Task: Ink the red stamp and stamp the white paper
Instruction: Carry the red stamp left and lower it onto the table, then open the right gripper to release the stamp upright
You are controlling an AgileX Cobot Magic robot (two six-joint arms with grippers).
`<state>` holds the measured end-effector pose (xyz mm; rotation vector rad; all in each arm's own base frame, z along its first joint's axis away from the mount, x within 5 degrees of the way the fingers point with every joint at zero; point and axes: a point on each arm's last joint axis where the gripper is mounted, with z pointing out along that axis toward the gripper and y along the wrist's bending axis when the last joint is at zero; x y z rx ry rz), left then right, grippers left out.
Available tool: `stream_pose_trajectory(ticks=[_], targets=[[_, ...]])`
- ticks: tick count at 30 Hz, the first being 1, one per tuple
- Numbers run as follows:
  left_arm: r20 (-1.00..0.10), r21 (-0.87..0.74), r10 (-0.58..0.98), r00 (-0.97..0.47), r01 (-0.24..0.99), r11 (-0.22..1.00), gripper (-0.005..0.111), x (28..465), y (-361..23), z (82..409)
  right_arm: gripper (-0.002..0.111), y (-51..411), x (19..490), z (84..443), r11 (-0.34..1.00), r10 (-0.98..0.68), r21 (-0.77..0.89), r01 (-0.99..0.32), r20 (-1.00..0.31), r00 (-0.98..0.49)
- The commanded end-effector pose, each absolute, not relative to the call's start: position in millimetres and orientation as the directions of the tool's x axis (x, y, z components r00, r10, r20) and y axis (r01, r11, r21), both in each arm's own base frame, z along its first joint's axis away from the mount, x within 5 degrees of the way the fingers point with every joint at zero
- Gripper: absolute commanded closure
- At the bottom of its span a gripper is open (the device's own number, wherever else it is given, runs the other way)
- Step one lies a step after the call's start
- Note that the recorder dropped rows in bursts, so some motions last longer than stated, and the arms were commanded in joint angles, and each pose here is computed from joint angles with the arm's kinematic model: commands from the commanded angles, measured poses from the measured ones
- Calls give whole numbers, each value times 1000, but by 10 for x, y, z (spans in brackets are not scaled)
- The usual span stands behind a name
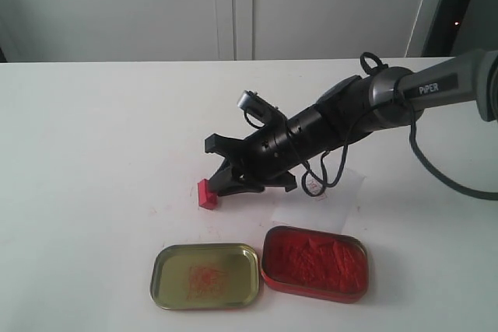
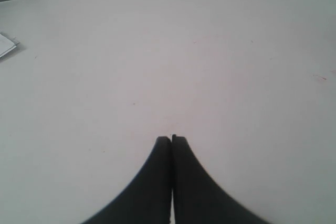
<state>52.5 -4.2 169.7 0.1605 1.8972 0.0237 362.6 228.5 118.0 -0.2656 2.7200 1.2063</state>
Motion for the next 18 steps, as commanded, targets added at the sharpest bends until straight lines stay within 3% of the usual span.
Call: stream_pose_trajectory(ticks=[1, 7, 18], targets=[[-941, 96, 122, -317, 97, 991, 107, 524, -41, 1689, 88, 2244, 3638, 1157, 687, -90, 696, -208, -203, -975], [-941, 96, 122, -317, 97, 991, 107, 524, -41, 1689, 77, 2237, 3642, 1151, 694, -90, 688, -210, -207, -974], [-941, 96, 122, -317, 97, 991, 107, 524, -41, 1689, 77, 2205, 3677, 1244, 726, -40, 663, -184, -226, -973]])
